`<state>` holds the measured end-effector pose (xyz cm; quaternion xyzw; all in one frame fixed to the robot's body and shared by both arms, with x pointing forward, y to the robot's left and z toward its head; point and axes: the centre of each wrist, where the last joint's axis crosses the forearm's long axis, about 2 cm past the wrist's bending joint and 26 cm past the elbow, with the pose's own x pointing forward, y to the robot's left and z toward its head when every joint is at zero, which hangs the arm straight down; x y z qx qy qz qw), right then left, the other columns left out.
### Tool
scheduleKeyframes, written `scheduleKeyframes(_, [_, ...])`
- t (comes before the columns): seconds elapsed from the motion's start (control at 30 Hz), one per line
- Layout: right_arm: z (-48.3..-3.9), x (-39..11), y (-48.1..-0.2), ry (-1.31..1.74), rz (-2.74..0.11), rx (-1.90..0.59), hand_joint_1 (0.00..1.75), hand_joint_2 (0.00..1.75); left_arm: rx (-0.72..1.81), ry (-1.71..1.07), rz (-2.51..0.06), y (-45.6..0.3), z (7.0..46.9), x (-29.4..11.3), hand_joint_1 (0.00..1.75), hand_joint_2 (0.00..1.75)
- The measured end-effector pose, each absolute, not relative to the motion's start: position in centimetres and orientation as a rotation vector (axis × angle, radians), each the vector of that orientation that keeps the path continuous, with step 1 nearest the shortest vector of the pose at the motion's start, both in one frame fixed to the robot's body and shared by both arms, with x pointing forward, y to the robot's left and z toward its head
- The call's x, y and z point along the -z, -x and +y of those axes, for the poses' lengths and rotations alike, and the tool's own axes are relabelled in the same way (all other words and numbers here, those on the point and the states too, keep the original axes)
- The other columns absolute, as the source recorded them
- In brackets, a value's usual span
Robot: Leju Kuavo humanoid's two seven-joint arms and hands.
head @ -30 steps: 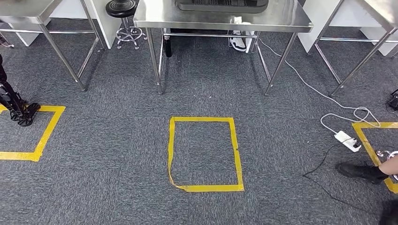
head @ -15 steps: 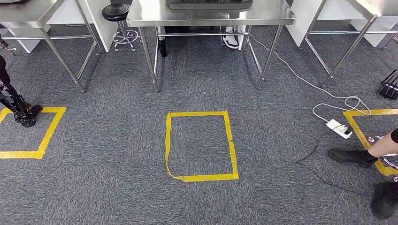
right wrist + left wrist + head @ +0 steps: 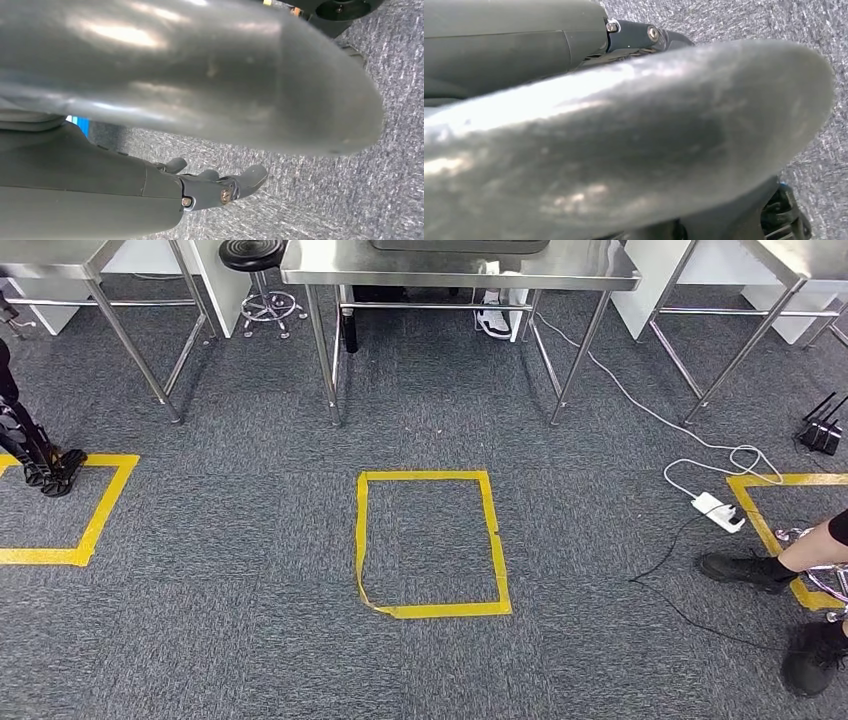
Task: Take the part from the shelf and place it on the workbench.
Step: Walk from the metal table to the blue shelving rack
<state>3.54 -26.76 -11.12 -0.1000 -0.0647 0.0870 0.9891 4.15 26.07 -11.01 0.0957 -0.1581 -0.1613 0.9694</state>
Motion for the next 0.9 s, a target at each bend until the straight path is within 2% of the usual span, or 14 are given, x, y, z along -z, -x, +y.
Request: scheduleKeyframes(0.9, [-26.13, 11.08, -3.62, 0.182, -0.116, -0.175, 0.00, 0.00, 0.333, -0.208, -0.323, -4.23, 26.10, 10.99, 0.00, 0.00])
